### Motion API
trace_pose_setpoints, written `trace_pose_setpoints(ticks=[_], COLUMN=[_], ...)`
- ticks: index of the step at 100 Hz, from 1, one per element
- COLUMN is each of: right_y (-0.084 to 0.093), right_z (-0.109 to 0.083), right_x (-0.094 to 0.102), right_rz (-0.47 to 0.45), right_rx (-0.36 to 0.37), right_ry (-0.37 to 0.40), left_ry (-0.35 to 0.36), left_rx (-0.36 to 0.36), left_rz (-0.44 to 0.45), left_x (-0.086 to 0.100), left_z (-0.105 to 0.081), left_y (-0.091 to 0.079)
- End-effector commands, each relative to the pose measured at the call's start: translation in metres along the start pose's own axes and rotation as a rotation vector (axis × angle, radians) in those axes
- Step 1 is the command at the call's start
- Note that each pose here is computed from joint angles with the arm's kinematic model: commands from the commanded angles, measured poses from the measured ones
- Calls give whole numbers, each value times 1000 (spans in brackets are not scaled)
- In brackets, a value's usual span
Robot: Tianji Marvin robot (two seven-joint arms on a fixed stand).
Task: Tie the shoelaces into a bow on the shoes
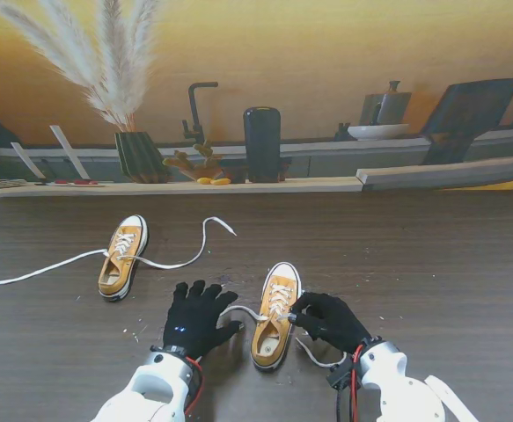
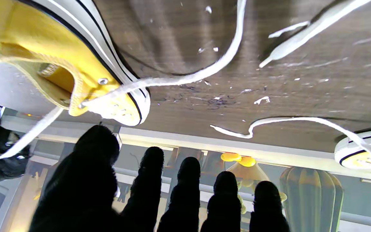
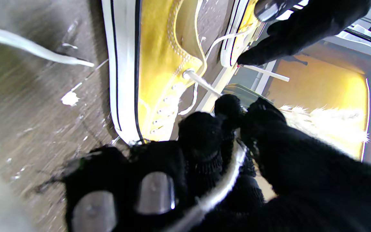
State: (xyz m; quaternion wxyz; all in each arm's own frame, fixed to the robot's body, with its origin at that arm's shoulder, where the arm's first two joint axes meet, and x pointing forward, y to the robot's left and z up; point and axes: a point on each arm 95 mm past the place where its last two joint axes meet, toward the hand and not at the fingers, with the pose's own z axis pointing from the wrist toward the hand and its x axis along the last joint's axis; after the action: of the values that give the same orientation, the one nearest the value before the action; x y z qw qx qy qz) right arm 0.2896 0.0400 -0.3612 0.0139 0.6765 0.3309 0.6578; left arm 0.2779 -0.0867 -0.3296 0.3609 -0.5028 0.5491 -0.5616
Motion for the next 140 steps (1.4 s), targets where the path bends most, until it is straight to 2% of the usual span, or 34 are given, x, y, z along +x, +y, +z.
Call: trace_pose_setpoints(ticks=[1, 22, 57, 106, 129, 140], right_y=[1, 4, 5, 4, 5, 4], right_z=[-1, -3, -5, -13, -17, -19], right_x=[2, 1, 2, 8, 11, 12], right_rz=[1, 19, 29, 44, 51, 54], right_rx=[11, 10, 14, 40, 41, 47], right_ry=[-1, -14, -11, 22, 42, 47], left_ry=[-13, -24, 33, 94, 110, 112], left_rx=[-17, -92, -175, -207, -212, -196], left_rz=[18, 84, 70, 61, 50, 13], left_x=[-4, -7, -2, 9, 14, 13], left_z=[12, 40, 70, 78, 66, 56], left_y=[-6, 5, 24, 46, 50, 50])
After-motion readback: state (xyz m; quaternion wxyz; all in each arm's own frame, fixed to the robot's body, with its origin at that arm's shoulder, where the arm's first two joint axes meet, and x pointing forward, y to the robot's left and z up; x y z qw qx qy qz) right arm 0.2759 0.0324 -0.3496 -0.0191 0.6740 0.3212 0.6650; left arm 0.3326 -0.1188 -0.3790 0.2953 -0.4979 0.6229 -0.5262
